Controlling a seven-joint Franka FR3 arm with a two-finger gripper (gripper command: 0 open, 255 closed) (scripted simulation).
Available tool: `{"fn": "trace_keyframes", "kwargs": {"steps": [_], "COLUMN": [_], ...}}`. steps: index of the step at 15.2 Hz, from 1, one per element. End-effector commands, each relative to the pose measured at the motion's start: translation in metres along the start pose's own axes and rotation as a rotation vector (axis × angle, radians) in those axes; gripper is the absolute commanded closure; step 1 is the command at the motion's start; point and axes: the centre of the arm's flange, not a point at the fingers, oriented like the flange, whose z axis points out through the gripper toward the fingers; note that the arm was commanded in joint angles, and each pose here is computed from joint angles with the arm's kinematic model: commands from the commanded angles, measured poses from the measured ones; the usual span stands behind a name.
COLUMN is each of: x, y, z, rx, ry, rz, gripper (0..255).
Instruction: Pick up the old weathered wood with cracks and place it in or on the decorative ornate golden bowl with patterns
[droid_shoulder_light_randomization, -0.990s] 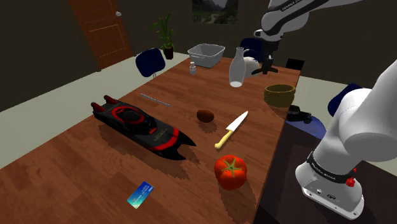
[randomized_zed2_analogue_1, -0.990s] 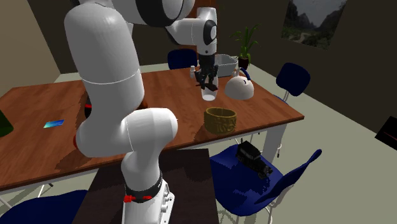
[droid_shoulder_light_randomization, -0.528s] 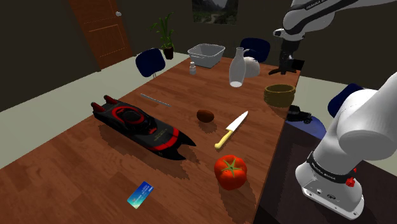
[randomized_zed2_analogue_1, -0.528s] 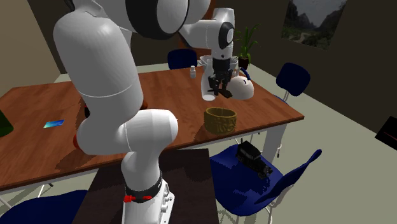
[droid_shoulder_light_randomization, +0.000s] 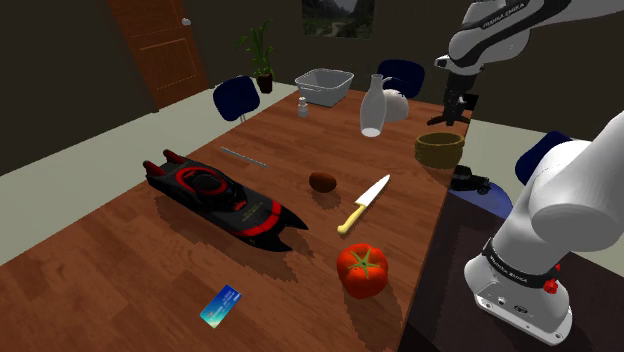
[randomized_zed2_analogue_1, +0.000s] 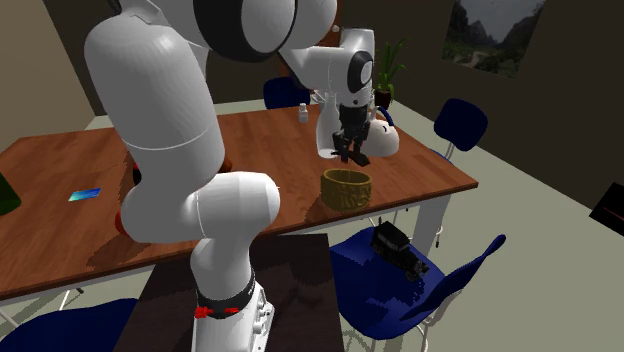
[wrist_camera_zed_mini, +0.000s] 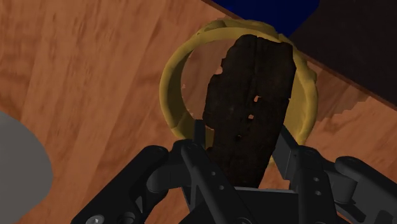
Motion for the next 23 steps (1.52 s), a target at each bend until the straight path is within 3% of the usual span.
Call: {"fn": "trace_keyframes", "kwargs": {"steps": [1,7,15,16,21,23], "x": [0.000,0.000,0.000,0.000,0.000,0.000], "y": [-0.001,-0.002,-0.002,-0.002,-0.002,-0.002], "z": [0.011,0.045,0.045,0.045,0.045,0.019], "rx": [-0.001,-0.001,-0.001,-0.001,-0.001,-0.001], "ry": [0.000,0.000,0.000,0.000,0.000,0.000], "rz": [0.000,0.000,0.000,0.000,0.000,0.000], "gripper": [255,255,255,0,0,0]}}
